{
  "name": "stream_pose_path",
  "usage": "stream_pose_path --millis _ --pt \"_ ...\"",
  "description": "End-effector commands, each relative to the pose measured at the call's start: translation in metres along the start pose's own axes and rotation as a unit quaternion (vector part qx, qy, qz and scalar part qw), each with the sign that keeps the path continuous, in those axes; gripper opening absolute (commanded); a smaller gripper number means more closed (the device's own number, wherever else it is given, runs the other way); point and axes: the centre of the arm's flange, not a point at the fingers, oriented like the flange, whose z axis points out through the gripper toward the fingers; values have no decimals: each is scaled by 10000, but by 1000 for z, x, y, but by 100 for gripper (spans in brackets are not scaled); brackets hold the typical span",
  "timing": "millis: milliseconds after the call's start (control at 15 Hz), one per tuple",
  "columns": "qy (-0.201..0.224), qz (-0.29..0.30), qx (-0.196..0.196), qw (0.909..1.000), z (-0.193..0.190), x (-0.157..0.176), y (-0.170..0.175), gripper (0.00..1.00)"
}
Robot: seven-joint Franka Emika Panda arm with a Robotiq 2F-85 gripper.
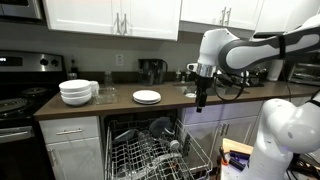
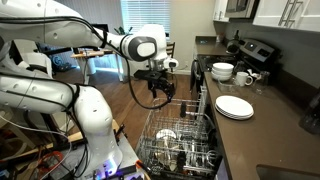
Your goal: Take the top white plate and put it in the dishwasher
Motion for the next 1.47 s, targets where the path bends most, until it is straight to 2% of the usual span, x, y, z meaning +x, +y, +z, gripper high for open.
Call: stream_pose_path --millis 0,200,400,733,1000,1200,1400 --pt "-172 -373 -548 9977 -10 40 6 100" --pt "-171 -795 -1194 9895 -19 77 9 100" --pt "-70 -1232 -1755 9767 -27 116 11 100" --pt "158 -1876 -2466 9507 -21 176 19 100" --pt "118 -2177 -2874 9327 1 215 34 100" --pt "-28 -2197 -3001 9283 24 236 44 100" --pt "-144 -2064 -2973 9321 49 251 51 100"
